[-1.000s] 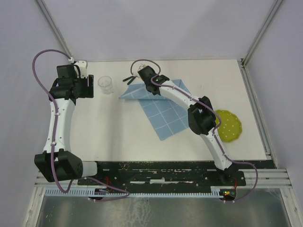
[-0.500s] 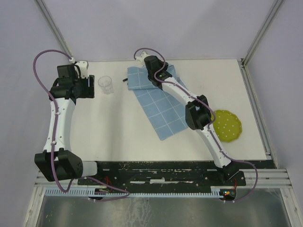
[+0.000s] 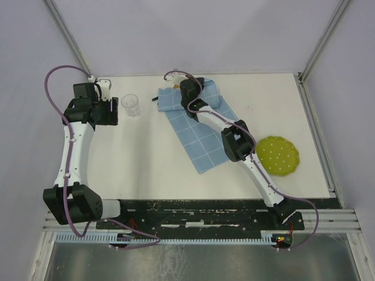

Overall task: Set the dinner table for one person
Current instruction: Flatten out the napkin at the center of the board, then move the napkin to the center of the board.

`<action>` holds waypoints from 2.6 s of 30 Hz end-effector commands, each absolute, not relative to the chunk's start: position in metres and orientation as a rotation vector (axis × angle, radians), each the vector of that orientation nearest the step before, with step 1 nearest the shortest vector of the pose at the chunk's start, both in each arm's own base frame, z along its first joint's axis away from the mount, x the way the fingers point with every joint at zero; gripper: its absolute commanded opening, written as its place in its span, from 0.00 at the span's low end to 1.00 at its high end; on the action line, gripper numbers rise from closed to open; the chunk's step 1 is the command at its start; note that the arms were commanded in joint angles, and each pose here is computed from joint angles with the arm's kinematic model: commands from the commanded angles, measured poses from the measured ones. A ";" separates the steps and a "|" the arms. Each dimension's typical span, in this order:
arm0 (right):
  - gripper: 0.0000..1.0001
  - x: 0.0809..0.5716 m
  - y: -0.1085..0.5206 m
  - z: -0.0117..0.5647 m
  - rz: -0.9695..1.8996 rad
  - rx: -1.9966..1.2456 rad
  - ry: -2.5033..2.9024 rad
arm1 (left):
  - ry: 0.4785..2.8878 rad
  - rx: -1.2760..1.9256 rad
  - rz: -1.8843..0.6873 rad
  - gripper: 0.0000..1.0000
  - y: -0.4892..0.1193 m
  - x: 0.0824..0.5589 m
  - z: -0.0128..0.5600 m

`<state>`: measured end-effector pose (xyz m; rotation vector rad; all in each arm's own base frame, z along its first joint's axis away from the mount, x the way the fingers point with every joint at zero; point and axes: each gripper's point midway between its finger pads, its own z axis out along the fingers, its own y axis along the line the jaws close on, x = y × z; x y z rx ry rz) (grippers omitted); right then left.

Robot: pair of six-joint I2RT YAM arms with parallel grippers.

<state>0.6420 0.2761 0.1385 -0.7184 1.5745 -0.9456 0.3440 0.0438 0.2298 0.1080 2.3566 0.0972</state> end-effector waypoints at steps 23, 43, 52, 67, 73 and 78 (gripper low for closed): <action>0.73 0.678 0.202 0.183 -0.996 -0.424 1.498 | 2.338 0.170 0.100 0.72 0.045 0.354 0.234; 0.02 0.491 0.199 0.228 -0.418 -0.942 2.093 | 2.293 0.245 0.097 0.71 0.040 0.350 0.240; 0.02 0.391 0.201 0.148 -0.110 -1.222 2.502 | 2.265 0.291 0.128 0.67 0.042 0.346 0.243; 0.02 0.390 0.201 0.087 -0.127 -1.328 2.718 | 2.214 0.276 0.089 0.66 0.033 0.342 0.264; 0.02 0.393 0.212 0.056 -0.073 -1.331 2.766 | 2.224 0.244 0.047 0.66 0.028 0.342 0.261; 0.02 0.399 0.216 0.038 -0.065 -1.328 2.766 | 2.226 0.238 0.071 0.65 0.032 0.343 0.264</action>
